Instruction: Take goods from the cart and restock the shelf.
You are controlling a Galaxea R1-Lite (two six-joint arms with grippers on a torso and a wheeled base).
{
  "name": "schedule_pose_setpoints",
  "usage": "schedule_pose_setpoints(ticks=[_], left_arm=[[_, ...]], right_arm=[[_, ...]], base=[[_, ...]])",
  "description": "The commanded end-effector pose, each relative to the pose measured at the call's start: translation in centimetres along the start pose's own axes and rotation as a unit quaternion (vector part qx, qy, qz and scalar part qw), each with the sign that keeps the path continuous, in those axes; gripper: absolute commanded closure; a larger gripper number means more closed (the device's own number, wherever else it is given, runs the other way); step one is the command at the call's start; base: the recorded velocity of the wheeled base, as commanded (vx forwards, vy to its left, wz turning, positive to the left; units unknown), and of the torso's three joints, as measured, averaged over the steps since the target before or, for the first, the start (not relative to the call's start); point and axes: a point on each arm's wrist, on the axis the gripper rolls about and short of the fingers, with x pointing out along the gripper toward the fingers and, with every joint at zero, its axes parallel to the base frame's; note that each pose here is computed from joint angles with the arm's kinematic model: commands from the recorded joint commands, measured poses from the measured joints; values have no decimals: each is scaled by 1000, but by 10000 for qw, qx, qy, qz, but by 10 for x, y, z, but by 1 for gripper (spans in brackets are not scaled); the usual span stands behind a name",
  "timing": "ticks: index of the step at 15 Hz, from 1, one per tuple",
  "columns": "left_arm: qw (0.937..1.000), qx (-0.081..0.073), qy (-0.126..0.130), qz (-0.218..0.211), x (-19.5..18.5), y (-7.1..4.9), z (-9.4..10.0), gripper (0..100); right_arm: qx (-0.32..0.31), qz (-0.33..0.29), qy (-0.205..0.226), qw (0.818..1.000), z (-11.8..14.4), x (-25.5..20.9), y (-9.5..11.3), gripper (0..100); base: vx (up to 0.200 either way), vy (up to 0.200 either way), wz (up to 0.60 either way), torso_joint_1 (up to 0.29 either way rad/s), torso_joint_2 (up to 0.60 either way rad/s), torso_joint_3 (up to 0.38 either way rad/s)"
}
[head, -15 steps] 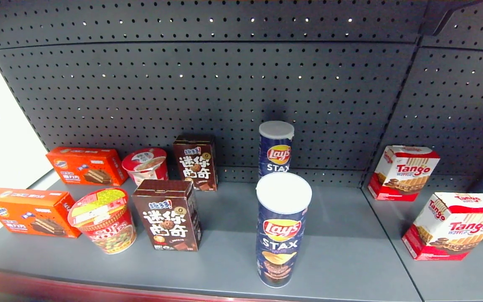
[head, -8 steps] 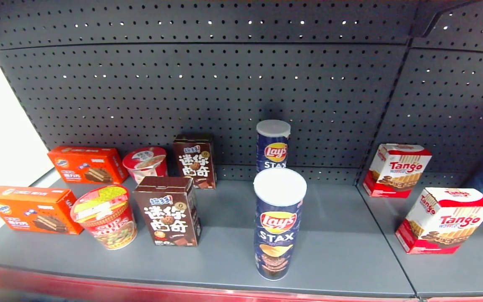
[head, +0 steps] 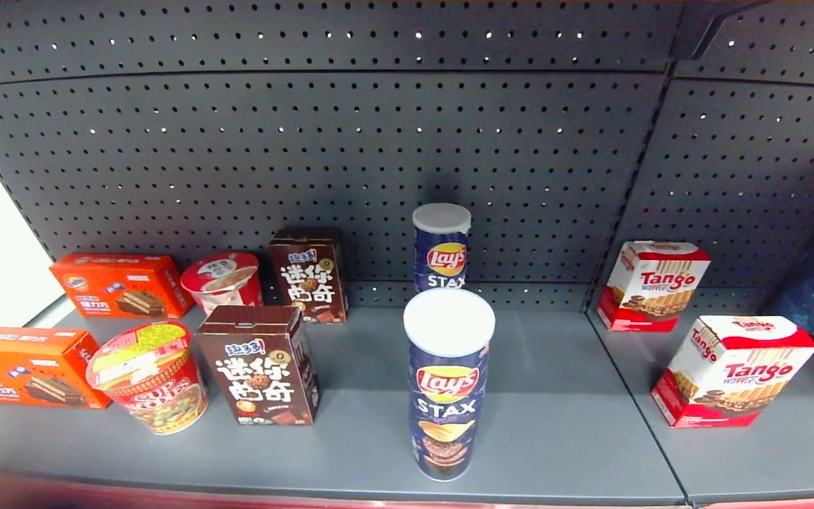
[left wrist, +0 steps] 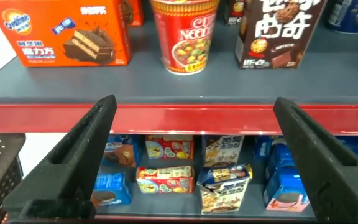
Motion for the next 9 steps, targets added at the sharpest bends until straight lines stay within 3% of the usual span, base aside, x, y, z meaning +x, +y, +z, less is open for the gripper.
schedule_pose_setpoints(ticks=[1,9], left_arm=[[10000,-2,5,6,0,0,0,0],[10000,6,5,-1,0,0,0,0]], right_arm=[[4,4,27,10000,0,0,0,0],[-4,4,19,10000,0,0,0,0]], base=[[0,0,0,0,0,0],[0,0,0,0,0,0]])
